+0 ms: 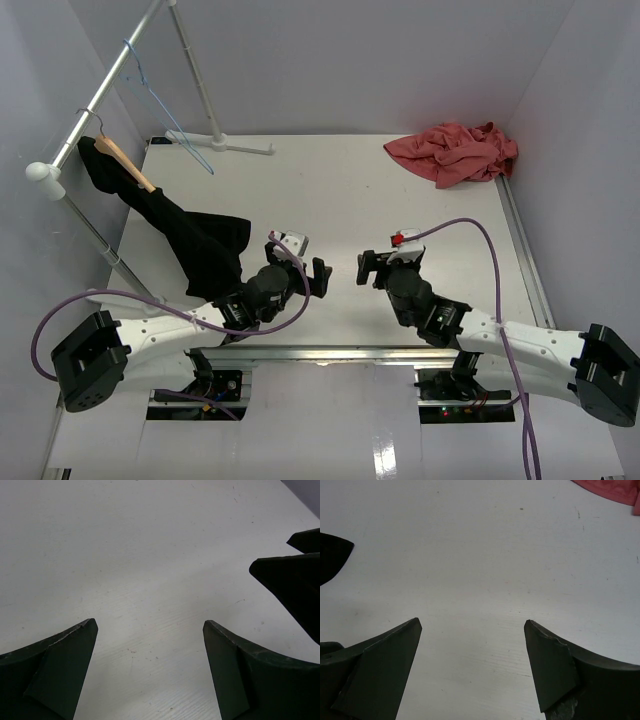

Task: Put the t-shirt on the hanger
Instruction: Move the T-shirt to the corner of the board.

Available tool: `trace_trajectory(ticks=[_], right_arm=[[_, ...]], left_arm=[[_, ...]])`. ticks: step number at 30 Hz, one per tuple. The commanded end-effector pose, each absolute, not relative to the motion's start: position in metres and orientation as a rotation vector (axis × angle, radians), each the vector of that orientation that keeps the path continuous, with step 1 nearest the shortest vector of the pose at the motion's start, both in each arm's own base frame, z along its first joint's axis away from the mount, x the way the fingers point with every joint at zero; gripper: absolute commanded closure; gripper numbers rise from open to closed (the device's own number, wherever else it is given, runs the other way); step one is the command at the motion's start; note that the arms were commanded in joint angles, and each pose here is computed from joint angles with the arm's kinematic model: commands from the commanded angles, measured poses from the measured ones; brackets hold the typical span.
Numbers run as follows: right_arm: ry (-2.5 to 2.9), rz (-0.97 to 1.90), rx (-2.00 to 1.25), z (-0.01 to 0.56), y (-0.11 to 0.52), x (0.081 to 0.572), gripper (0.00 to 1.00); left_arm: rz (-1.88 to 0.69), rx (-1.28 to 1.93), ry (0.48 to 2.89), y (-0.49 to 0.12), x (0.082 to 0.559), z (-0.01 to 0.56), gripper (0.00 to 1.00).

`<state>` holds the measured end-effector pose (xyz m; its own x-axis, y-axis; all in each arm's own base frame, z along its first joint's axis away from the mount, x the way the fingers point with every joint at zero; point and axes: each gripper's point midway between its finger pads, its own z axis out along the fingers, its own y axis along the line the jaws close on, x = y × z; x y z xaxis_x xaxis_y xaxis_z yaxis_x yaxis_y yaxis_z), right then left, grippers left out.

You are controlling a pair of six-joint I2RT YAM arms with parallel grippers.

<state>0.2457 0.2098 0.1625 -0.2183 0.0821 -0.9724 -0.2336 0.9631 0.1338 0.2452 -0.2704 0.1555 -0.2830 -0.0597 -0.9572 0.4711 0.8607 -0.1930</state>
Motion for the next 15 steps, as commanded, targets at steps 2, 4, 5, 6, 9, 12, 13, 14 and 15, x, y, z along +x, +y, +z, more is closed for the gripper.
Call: trace_trajectory(ticks=[2, 4, 5, 6, 9, 12, 13, 14, 15], right_arm=[[1.666, 0.360, -0.038, 0.192, 0.206, 0.247, 0.10], [1.646, 0.343, -0.018, 0.197, 0.201, 0.249, 0.10], [1.641, 0.311, 0.004, 0.199, 0.195, 0.251, 0.10], [1.637, 0.280, 0.026, 0.200, 0.190, 0.253, 0.10], [1.627, 0.202, 0.094, 0.209, 0.172, 0.265, 0.09], [1.693, 0.248, 0.190, 0.206, 0.156, 0.298, 0.07], [1.720, 0.290, 0.241, 0.204, 0.149, 0.311, 0.07], [1.743, 0.318, 0.273, 0.201, 0.143, 0.322, 0.07], [1.767, 0.321, 0.308, 0.196, 0.133, 0.334, 0.06]], left_arm=[[-0.541, 0.319, 1.782, -0.276, 0.247, 0.159, 0.02], [-0.529, 0.317, 1.788, -0.276, 0.248, 0.157, 0.02], [-0.527, 0.320, 1.792, -0.276, 0.248, 0.157, 0.02], [-0.524, 0.322, 1.796, -0.276, 0.248, 0.156, 0.02], [-0.484, 0.301, 1.821, -0.272, 0.251, 0.154, 0.02], [-0.506, 0.299, 1.817, -0.274, 0.250, 0.155, 0.02], [-0.525, 0.303, 1.810, -0.276, 0.248, 0.156, 0.02], [-0.543, 0.309, 1.804, -0.277, 0.247, 0.157, 0.02], [-0.547, 0.312, 1.805, -0.278, 0.246, 0.157, 0.02]])
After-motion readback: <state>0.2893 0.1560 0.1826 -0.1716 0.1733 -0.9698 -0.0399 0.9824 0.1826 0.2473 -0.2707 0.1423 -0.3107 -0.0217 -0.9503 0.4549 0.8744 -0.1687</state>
